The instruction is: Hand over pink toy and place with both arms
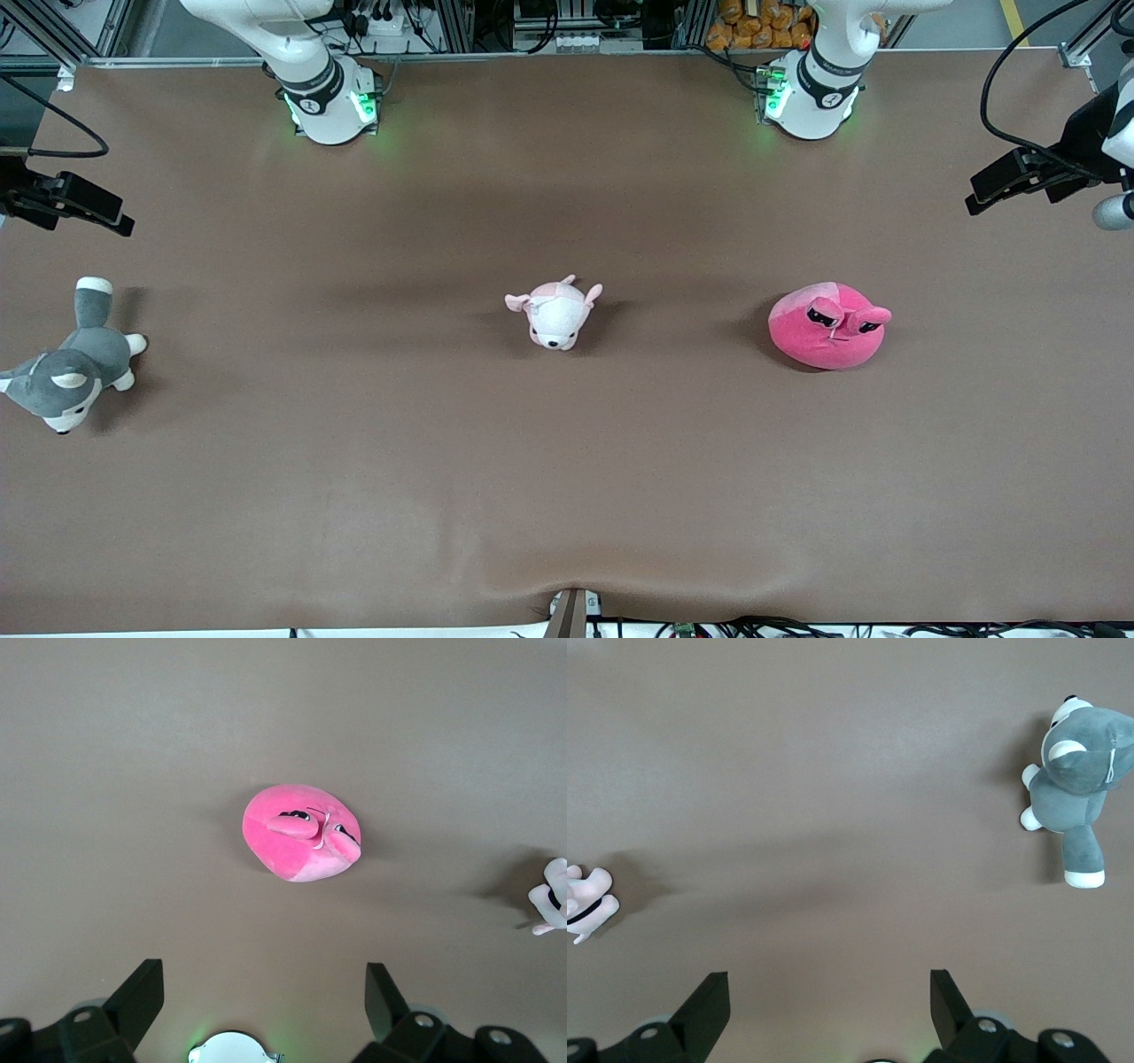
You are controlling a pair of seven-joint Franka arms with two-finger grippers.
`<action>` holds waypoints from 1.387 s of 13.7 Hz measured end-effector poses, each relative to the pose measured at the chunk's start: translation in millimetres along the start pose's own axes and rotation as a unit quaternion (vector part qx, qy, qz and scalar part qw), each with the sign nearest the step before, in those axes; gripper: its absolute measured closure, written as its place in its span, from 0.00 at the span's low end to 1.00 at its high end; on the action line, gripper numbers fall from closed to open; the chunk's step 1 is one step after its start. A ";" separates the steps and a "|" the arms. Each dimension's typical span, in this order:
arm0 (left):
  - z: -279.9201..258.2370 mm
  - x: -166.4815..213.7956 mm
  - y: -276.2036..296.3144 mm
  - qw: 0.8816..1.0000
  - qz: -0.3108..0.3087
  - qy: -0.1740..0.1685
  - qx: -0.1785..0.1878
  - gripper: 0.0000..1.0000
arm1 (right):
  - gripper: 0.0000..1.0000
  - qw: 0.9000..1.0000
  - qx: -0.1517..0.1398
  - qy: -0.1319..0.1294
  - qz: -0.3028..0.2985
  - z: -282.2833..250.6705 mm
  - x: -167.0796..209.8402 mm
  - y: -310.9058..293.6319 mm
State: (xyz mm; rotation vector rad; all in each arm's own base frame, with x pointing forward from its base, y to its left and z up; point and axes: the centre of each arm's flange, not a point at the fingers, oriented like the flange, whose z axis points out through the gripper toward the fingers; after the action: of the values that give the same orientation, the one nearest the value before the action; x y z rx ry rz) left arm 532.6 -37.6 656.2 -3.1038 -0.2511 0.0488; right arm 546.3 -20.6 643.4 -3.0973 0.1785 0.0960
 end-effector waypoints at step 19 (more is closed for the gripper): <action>10.2 13.3 -14.3 1.000 -0.018 -0.007 0.001 0.00 | 0.00 1.000 0.000 0.000 -0.001 0.1 -0.1 -0.9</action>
State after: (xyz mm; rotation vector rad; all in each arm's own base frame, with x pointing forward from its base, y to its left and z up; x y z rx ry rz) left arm 543.1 -21.1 646.0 -3.0970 -0.3056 0.0714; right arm 546.3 -19.7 643.4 -3.0975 0.1759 0.0969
